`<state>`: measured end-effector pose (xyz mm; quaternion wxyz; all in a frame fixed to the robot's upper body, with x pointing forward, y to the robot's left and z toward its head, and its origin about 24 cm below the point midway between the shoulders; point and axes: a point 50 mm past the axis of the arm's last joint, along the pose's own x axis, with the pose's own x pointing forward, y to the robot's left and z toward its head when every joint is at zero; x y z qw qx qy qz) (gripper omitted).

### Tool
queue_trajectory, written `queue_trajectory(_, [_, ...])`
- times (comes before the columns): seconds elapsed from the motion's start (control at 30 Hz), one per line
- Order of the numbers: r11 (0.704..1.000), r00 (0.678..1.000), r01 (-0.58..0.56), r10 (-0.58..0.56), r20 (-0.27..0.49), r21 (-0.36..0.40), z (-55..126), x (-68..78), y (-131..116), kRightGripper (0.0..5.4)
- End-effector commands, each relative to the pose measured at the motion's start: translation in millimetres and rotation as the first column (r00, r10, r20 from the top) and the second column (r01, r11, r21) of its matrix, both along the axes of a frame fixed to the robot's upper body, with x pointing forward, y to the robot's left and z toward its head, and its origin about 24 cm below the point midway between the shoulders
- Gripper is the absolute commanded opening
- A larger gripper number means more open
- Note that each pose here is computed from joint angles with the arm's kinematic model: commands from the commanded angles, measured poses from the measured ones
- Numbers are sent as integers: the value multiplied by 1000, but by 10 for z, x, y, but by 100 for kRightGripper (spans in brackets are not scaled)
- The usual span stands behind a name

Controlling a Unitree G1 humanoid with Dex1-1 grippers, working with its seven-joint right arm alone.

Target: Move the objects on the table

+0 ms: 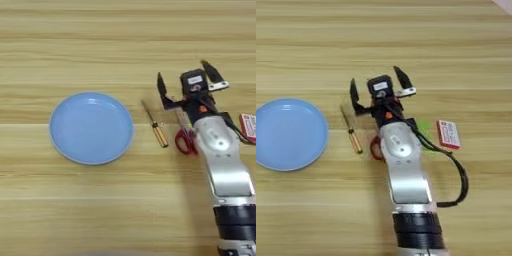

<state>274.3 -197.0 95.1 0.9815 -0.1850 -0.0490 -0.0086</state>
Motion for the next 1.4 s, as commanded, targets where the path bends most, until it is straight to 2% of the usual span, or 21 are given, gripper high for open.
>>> queue_trajectory(0.03, [998, 994, 66, -66, 84, 2, 133, -24, -259, 539])
queue_trajectory(0.27, [984, 987, 162, -162, -12, 77, -135, -178, -627, 539])
queue_trajectory(0.4, [970, 973, 228, -224, -54, 84, -254, -290, -836, 539])
queue_trajectory(0.57, [952, 960, 273, -260, -109, 135, -402, -370, -953, 539])
queue_trajectory(0.83, [955, 968, 236, -214, -133, 178, -457, -362, -875, 539])
queue_trajectory(1.13, [966, 977, 194, -174, -124, 174, -434, -382, -799, 539])
queue_trajectory(1.3, [967, 974, 185, -157, -164, 174, -507, -379, -749, 539])
queue_trajectory(1.4, [968, 970, 185, -152, -189, 171, -558, -381, -733, 504])
